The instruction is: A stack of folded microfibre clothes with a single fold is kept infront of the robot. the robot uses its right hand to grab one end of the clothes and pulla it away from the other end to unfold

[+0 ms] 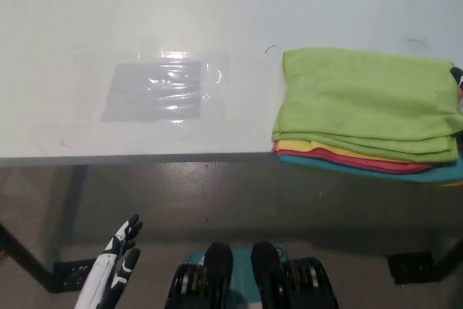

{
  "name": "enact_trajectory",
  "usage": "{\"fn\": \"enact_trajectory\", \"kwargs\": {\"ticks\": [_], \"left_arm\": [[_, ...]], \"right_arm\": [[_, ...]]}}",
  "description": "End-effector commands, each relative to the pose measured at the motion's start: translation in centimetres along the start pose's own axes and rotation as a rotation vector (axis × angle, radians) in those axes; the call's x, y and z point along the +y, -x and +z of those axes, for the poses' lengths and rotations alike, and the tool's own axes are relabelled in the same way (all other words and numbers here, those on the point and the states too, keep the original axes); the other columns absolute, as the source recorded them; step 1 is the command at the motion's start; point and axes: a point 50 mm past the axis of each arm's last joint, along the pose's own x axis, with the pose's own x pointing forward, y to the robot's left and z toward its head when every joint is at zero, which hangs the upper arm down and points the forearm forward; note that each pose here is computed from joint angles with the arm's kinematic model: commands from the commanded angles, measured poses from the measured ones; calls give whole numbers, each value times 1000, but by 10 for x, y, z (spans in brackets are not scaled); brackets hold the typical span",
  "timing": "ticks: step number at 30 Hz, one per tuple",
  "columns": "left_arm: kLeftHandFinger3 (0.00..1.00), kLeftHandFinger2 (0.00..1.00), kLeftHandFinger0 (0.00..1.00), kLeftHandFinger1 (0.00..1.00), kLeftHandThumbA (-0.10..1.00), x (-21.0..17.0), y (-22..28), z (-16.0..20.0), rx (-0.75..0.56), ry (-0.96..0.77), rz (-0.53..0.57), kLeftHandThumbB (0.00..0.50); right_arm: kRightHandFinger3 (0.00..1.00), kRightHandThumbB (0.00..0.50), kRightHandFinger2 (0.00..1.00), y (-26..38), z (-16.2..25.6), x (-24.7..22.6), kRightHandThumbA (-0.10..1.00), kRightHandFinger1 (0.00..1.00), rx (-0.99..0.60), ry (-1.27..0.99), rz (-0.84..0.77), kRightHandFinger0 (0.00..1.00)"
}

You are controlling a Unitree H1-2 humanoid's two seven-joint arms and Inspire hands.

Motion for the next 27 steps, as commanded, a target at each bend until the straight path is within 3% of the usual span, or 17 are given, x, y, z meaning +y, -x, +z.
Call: {"fn": "enact_trajectory", "kwargs": {"ticks": [1, 2, 6, 7, 9, 13, 16, 19, 21, 27], "left_arm": [[1000, 1000, 1000, 1000, 1000, 10, -7, 11, -47, -42, 6, 348], [1000, 1000, 1000, 1000, 1000, 11, -9, 11, -51, -41, 7, 349], [1000, 1000, 1000, 1000, 1000, 10, -9, 10, -45, -36, 8, 350], [1000, 1000, 1000, 1000, 1000, 9, -7, 10, -40, -34, 3, 349], [1000, 1000, 1000, 1000, 1000, 7, -8, 9, -45, -21, 9, 351], [1000, 1000, 1000, 1000, 1000, 9, -4, 7, -36, -29, -2, 353], [1000, 1000, 1000, 1000, 1000, 9, -2, 7, -40, -24, -9, 353], [1000, 1000, 1000, 1000, 1000, 7, -3, 8, -46, -19, -7, 345], [1000, 1000, 1000, 1000, 1000, 8, -3, 7, -44, -16, -3, 352], [1000, 1000, 1000, 1000, 1000, 8, -5, 8, -46, -18, -5, 347]], "right_arm": [[1000, 290, 1000, 9, 53, -14, 1000, 1000, -149, -145, 77, 1000], [1000, 323, 1000, 21, 70, -16, 1000, 1000, -210, -170, 75, 1000], [1000, 372, 1000, 71, 104, -12, 1000, 1000, -330, -226, 57, 1000], [1000, 332, 1000, 93, 109, -10, 1000, 1000, -354, -239, 66, 1000], [1000, 321, 1000, 130, 111, -1, 1000, 1000, -362, -233, 94, 1000], [1000, 332, 1000, 195, 77, 24, 1000, 1000, -189, -250, 206, 1000], [1000, 271, 1000, 227, 49, 34, 1000, 1000, -83, -187, 230, 1000], [1000, 278, 1000, 246, 27, 36, 1000, 1000, 13, -161, 243, 1000], [1000, 247, 1000, 257, 8, 41, 1000, 1000, 88, -163, 267, 1000], [1000, 274, 1000, 267, -13, 46, 1000, 1000, 202, -201, 282, 1000]]}}
